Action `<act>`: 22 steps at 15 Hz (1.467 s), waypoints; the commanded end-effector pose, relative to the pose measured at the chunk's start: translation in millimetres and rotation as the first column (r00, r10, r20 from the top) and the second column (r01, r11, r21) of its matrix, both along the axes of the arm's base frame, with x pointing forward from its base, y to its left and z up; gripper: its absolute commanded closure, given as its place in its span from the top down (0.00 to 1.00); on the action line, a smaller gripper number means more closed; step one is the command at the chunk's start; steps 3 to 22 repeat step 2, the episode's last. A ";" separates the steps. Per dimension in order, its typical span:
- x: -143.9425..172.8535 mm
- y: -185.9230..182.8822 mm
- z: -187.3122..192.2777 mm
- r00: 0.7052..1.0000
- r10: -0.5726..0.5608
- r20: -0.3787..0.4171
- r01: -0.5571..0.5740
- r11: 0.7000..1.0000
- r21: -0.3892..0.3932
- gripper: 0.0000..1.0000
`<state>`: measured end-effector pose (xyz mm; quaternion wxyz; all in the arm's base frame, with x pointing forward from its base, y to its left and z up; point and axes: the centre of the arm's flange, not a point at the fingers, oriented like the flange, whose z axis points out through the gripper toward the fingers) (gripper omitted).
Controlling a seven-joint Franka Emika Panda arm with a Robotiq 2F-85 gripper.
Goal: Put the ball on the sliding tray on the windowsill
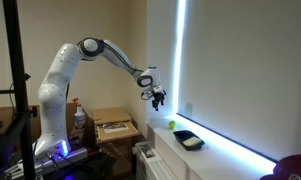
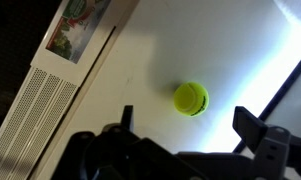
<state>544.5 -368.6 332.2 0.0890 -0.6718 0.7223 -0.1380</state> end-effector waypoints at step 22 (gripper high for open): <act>-17.8 0.7 28.6 0.999 0.030 0.025 -0.030 0.999 0.018 1.00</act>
